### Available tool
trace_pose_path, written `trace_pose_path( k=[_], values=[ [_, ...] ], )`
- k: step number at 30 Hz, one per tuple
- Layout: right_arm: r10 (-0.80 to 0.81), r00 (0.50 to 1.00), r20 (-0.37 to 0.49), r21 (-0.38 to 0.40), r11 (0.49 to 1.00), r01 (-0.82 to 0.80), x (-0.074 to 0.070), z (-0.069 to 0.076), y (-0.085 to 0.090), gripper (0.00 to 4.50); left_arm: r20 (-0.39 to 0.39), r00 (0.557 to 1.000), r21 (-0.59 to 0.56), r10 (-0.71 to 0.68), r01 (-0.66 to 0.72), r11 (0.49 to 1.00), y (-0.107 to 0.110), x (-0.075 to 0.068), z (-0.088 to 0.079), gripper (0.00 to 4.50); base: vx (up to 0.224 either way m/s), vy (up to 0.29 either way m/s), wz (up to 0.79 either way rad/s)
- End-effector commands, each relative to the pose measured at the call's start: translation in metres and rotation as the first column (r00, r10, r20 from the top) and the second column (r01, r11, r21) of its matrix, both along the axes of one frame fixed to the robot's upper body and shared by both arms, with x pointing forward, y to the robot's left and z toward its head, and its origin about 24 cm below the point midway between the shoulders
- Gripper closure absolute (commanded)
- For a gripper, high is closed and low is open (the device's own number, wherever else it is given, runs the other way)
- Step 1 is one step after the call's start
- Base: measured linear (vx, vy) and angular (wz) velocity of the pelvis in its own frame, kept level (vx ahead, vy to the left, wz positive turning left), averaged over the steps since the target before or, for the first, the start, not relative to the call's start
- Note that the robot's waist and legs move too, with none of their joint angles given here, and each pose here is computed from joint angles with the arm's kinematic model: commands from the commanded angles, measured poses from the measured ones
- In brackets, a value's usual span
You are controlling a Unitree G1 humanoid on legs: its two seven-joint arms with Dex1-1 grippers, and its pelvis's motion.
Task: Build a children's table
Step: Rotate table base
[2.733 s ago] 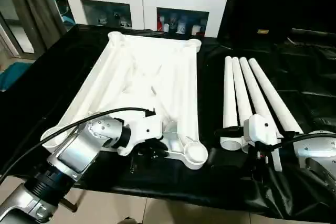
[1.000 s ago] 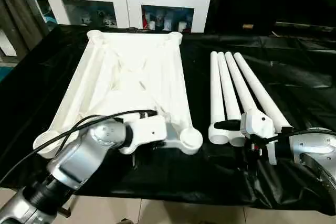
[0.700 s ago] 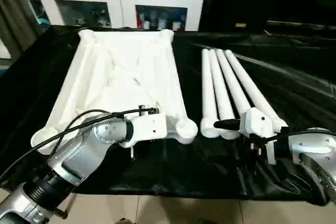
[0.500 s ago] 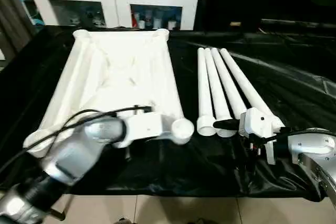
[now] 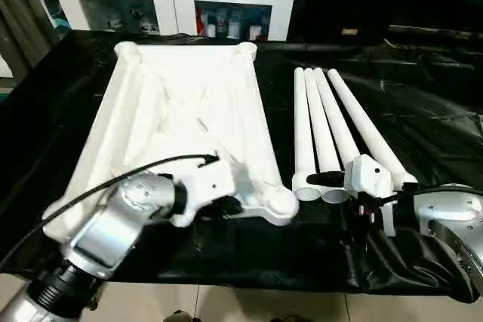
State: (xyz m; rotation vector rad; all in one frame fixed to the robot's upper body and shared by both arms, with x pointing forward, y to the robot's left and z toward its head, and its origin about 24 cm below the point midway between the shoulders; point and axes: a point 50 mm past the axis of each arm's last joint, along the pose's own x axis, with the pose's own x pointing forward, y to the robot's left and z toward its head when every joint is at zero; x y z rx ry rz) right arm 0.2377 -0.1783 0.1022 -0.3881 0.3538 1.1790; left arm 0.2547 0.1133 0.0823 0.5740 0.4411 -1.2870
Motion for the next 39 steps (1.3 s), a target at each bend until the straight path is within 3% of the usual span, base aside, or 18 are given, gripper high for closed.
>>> trace_pose_path(
  k=[1,9,11,15,21,26,27,28,29,30,31,32,34,35,36,37,38,39],
  values=[
    [-0.004,1.0,0.016,-0.023,1.0,0.005,0.001,0.003,-0.003,0.0,0.037,0.999,-0.04,-0.04,0.041,0.998,-0.005,-0.003,0.014,4.48,0.0,0.0,0.0],
    [-0.017,1.0,0.026,-0.029,0.999,0.018,0.003,0.004,-0.005,0.0,0.108,0.994,0.043,0.012,-0.017,0.999,0.009,0.009,0.022,4.48,0.0,0.0,0.0],
    [-0.019,0.999,0.028,-0.029,0.999,0.02,0.003,0.004,-0.005,0.0,0.115,0.993,0.05,0.026,-0.032,0.998,0.011,0.011,0.023,4.06,0.0,0.0,0.0],
    [-0.031,0.999,0.033,-0.003,1.0,0.031,0.002,0.005,-0.004,0.0,0.111,0.992,0.048,0.055,-0.061,0.997,0.018,0.013,0.029,3.74,0.0,0.0,0.0],
    [-0.079,0.996,0.032,0.05,0.996,0.078,-0.001,0.002,-0.006,0.0,0.046,0.999,-0.049,0.029,-0.026,0.998,0.019,0.001,0.041,3.24,0.0,0.0,0.0],
    [-0.156,0.985,0.072,0.11,0.983,0.147,0.002,0.013,-0.007,0.0,0.108,0.987,-0.184,0.123,-0.102,0.978,0.017,0.006,0.055,2.77,0.0,0.0,0.0],
    [-0.217,0.972,0.088,0.128,0.97,0.205,0.007,0.013,-0.006,0.0,0.152,0.968,-0.23,0.199,-0.161,0.96,0.019,0.013,0.057,2.67,0.0,0.0,0.0],
    [-0.368,0.923,0.114,0.175,0.922,0.346,0.02,0.013,-0.005,0.0,0.255,0.873,-0.343,0.416,-0.321,0.883,0.025,0.031,0.06,2.59,0.0,0.0,0.0],
    [-0.455,0.883,0.119,0.211,0.88,0.425,0.027,0.01,-0.003,0.0,0.244,0.793,-0.415,0.558,-0.435,0.799,0.031,0.04,0.058,2.59,0.0,0.0,0.0],
    [-0.578,0.802,0.15,0.234,0.809,0.539,0.034,0.003,0.001,0.0,0.174,0.634,-0.528,0.753,-0.586,0.615,0.039,0.048,0.049,2.43,0.0,0.0,0.0],
    [-0.58,0.801,0.151,0.234,0.808,0.541,0.034,0.002,0.001,0.0,0.173,0.632,-0.529,0.756,-0.588,0.612,0.039,0.048,0.049,2.43,0.0,0.0,0.0],
    [-0.674,0.721,0.163,0.247,0.735,0.631,0.034,-0.007,0.005,0.0,0.161,0.507,-0.553,0.847,-0.665,0.503,0.048,0.043,0.036,2.28,0.0,0.0,0.0],
    [-0.674,0.721,0.163,0.247,0.735,0.631,0.034,-0.007,0.005,0.0,0.161,0.507,-0.553,0.847,-0.665,0.503,0.048,0.043,0.036,2.13,0.0,0.0,0.0],
    [-0.748,0.652,0.125,0.29,0.656,0.697,0.032,-0.012,0.01,0.0,0.162,0.416,-0.547,0.895,-0.717,0.432,0.057,0.036,0.027,2.04,0.0,0.0,0.0],
    [-0.79,0.605,0.1,0.319,0.602,0.732,0.031,-0.014,0.011,0.0,0.151,0.359,-0.544,0.921,-0.748,0.381,0.06,0.031,0.022,1.95,0.0,0.0,0.0],
    [-0.82,0.568,0.069,0.335,0.556,0.761,0.029,-0.017,0.011,0.0,0.139,0.334,-0.538,0.932,-0.764,0.355,0.061,0.027,0.017,1.88,0.0,0.0,0.0],
    [-0.827,0.559,0.057,0.339,0.543,0.768,0.029,-0.018,0.012,0.0,0.139,0.327,-0.537,0.935,-0.768,0.349,0.061,0.026,0.016,1.79,0.0,0.0,0.0],
    [-0.849,0.528,0.011,0.342,0.5,0.796,0.026,-0.023,0.016,0.0,0.141,0.289,-0.539,0.947,-0.78,0.318,0.059,0.024,0.012,1.69,0.0,0.0,0.0]
  ],
)
